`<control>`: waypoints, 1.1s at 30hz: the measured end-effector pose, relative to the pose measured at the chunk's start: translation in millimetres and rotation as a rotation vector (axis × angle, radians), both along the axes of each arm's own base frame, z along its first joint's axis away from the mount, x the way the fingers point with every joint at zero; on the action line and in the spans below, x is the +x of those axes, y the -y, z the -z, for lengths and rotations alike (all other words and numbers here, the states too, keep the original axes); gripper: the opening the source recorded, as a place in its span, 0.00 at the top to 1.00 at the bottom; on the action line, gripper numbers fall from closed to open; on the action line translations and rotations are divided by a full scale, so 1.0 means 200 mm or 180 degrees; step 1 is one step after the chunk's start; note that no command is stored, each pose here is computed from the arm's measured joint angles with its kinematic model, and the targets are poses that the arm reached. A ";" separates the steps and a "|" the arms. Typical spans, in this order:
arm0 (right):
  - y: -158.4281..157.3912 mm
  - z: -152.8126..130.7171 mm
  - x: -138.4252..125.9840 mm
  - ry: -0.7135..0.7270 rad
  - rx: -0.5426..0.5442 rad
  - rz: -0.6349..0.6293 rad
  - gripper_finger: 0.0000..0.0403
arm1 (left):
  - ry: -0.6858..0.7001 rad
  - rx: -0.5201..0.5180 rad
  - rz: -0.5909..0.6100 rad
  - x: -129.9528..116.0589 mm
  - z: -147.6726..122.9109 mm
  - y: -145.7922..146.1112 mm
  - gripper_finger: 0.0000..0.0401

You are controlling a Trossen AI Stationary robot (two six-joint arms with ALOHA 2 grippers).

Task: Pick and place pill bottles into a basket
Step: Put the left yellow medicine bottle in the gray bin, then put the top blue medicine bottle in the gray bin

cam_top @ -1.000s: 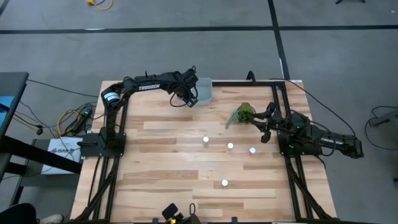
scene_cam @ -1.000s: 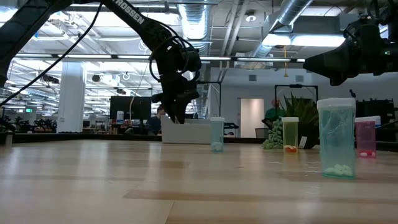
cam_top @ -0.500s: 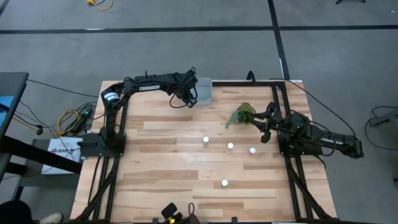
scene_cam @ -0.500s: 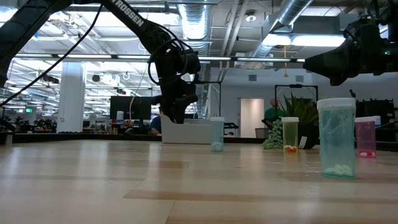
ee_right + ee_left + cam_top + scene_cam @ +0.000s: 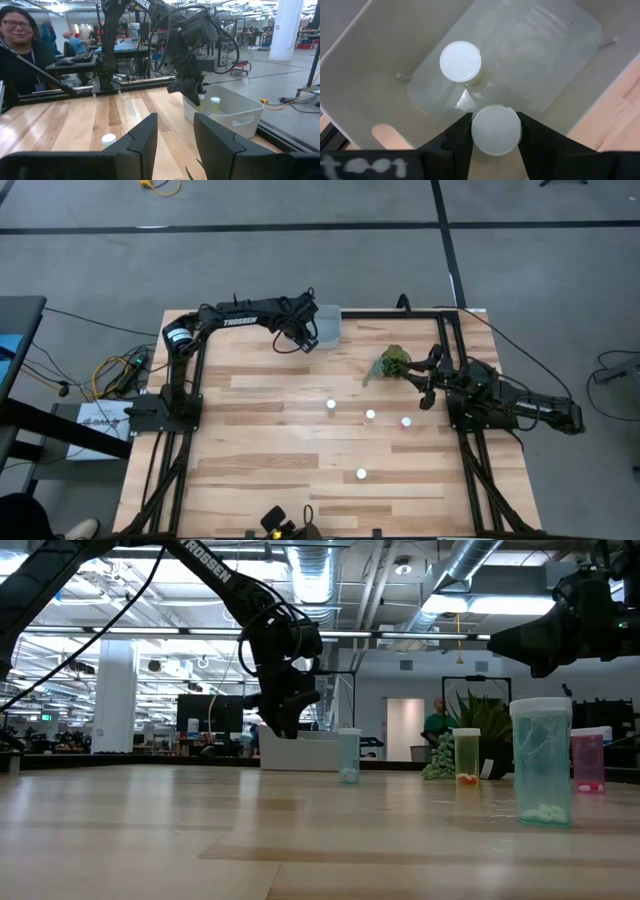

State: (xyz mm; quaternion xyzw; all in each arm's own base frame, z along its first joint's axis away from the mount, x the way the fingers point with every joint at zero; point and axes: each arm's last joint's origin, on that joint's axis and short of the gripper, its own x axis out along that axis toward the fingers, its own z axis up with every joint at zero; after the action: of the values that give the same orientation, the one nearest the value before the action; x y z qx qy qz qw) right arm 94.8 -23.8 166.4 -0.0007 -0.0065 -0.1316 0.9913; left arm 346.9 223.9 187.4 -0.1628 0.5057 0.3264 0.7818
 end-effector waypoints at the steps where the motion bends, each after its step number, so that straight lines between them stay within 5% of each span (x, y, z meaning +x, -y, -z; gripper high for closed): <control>1: 0.00 0.00 0.00 0.0000 0.0000 0.0000 0.70 | 0.0006 0.0004 0.0000 0.00 0.00 0.00 0.67; 12: 0.00 0.00 0.00 0.0000 0.0000 0.0001 0.70 | 0.0018 -0.0008 0.0020 0.00 0.00 0.00 0.65; 24: 0.00 0.00 0.00 0.0000 0.0000 0.0001 0.70 | -0.0051 0.0036 0.0116 -0.01 -0.01 -0.01 0.46; 33: 0.00 0.00 0.00 0.0000 0.0000 0.0000 0.70 | -0.0296 0.0031 0.0239 0.02 -0.24 0.01 0.45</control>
State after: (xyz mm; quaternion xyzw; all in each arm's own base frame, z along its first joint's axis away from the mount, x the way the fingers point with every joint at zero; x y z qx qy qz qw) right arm 94.8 -23.8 166.4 -0.0006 -0.0065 -0.1316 0.9913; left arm 350.4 222.5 234.7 -0.1246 0.5456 0.3065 0.7699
